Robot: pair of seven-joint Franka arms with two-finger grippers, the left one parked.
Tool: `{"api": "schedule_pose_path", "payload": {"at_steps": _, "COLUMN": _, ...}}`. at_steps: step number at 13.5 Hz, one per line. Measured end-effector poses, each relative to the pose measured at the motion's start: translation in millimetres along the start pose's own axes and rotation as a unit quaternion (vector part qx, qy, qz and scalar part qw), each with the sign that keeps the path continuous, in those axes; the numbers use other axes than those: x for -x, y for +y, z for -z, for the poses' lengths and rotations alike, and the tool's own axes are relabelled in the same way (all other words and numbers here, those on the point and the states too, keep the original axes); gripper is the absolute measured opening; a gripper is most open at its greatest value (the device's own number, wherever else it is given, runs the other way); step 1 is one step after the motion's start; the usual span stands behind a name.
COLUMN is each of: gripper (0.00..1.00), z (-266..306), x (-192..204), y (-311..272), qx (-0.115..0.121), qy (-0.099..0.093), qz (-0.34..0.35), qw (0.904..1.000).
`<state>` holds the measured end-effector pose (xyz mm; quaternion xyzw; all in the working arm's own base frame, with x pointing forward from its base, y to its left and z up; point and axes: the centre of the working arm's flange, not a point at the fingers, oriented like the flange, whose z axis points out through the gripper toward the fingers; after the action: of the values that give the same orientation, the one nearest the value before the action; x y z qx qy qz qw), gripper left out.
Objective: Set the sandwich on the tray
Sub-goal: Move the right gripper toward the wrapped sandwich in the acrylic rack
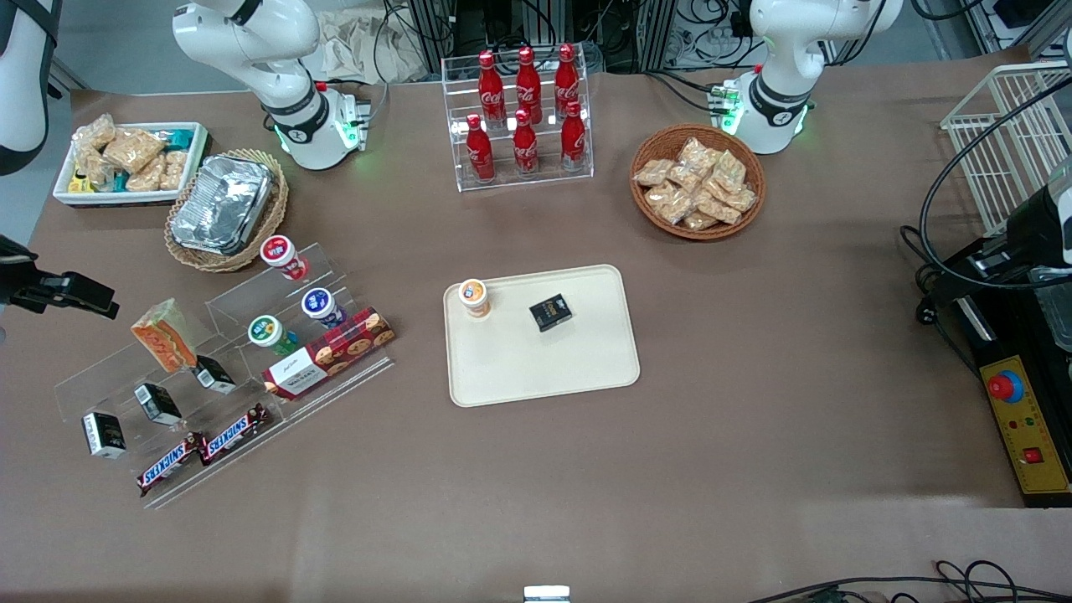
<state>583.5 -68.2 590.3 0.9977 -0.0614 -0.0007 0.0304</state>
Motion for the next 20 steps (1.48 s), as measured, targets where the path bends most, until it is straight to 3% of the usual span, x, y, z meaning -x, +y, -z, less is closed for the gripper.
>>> {"api": "schedule_pose_path", "payload": {"at_steps": 6, "gripper": 1.0, "z": -1, "x": 0, "y": 0, "qx": -0.001, "qy": -0.001, "qz": 0.006, "qw": 1.0}}
{"api": "schedule_pose_path", "payload": {"at_steps": 12, "gripper": 1.0, "z": -32, "x": 2, "y": 12, "qx": -0.004, "qy": -0.02, "qz": 0.044, "qw": 0.9988}}
{"api": "schedule_pose_path", "payload": {"at_steps": 20, "gripper": 1.0, "z": -84, "x": 43, "y": 30, "qx": -0.013, "qy": 0.017, "qz": 0.095, "qw": 0.9952}}
